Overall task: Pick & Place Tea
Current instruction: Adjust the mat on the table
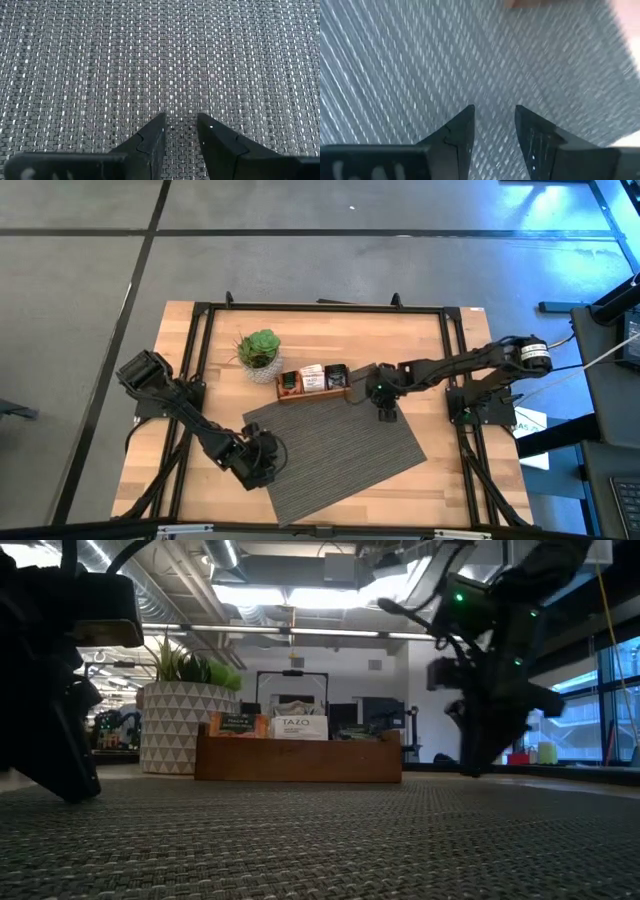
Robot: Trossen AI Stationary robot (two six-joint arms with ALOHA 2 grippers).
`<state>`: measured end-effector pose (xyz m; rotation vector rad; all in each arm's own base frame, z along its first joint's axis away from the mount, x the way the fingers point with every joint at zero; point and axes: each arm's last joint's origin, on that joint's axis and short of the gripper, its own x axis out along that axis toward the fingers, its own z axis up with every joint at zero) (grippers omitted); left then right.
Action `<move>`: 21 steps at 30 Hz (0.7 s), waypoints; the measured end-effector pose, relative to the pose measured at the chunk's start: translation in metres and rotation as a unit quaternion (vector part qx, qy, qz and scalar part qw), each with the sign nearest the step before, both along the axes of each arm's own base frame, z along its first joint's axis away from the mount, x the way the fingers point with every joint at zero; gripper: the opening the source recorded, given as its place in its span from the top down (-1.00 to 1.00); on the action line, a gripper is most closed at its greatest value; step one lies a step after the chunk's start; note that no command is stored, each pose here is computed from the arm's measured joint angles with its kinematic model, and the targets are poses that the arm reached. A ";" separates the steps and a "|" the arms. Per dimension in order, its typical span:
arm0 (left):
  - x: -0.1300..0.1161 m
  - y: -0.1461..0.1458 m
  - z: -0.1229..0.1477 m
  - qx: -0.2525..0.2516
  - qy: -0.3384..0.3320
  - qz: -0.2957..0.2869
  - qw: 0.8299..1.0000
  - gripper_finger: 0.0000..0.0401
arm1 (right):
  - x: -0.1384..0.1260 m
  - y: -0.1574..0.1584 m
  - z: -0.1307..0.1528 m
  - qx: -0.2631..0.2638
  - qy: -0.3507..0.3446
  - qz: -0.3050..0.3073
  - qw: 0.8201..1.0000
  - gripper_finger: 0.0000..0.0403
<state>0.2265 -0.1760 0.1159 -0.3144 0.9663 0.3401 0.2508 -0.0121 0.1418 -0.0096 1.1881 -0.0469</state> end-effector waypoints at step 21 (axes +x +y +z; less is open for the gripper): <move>0.005 0.020 -0.003 0.038 0.005 0.065 0.997 0.45 | -0.027 0.094 -0.020 0.144 0.012 0.020 0.989 0.29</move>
